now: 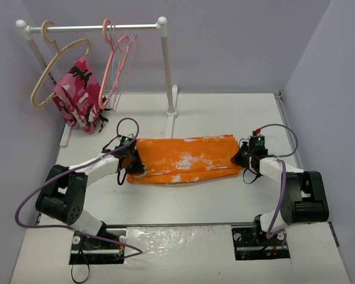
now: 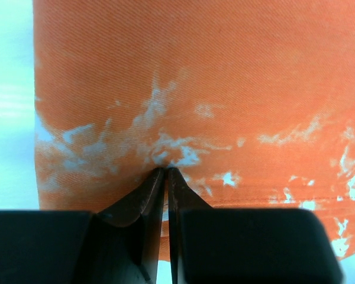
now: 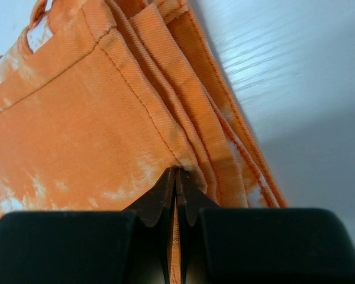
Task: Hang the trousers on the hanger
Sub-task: Fold the trousers at the center of the board.
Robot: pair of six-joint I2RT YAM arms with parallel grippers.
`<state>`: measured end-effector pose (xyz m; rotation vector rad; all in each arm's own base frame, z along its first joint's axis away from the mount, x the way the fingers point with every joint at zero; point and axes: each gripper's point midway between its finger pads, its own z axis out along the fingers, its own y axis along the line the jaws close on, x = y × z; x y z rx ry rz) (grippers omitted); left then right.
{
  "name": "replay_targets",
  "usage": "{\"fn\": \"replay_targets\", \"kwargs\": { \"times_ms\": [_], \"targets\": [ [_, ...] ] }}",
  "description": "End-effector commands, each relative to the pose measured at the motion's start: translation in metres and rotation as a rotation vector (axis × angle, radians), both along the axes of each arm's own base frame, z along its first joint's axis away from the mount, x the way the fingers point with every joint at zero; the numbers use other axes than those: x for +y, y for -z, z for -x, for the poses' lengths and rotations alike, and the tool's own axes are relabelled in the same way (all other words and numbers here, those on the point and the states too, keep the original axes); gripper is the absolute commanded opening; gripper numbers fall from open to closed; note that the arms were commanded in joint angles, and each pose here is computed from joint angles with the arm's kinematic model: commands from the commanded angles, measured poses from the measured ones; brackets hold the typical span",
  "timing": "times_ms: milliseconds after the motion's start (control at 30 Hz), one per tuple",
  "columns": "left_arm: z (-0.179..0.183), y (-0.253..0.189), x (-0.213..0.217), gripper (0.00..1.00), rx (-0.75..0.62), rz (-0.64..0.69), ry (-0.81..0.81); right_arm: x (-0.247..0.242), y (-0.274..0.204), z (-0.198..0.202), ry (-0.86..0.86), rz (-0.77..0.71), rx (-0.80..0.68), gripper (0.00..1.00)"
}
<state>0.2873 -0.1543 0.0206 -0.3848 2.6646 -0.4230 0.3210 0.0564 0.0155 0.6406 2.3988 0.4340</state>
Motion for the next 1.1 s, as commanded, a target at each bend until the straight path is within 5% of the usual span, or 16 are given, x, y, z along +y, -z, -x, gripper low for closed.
{"fn": "replay_targets", "kwargs": {
  "times_ms": [0,133,267,467,633,1067],
  "targets": [
    [0.026,0.027,-0.042,0.03,0.092,0.045,0.072,-0.083,0.011,0.028,0.248,0.267,0.157,0.00],
    [0.032,0.013,-0.076,0.00,0.078,0.109,0.125,-0.102,-0.025,0.012,0.317,0.284,0.058,0.00],
    [0.019,-0.024,-0.074,0.02,-0.012,0.105,0.138,-0.082,-0.079,-0.020,0.206,0.236,-0.120,0.01],
    [-0.025,-0.080,-0.053,0.14,-0.163,0.075,0.151,-0.007,-0.115,-0.030,-0.066,0.099,-0.274,0.19],
    [-0.068,-0.097,-0.035,0.03,-0.267,0.149,0.137,0.040,-0.125,-0.024,-0.251,0.047,-0.320,0.29],
    [-0.110,-0.013,-0.029,0.00,-0.200,0.140,0.073,0.056,-0.121,-0.013,-0.322,0.018,-0.338,0.34]
  ]
}}
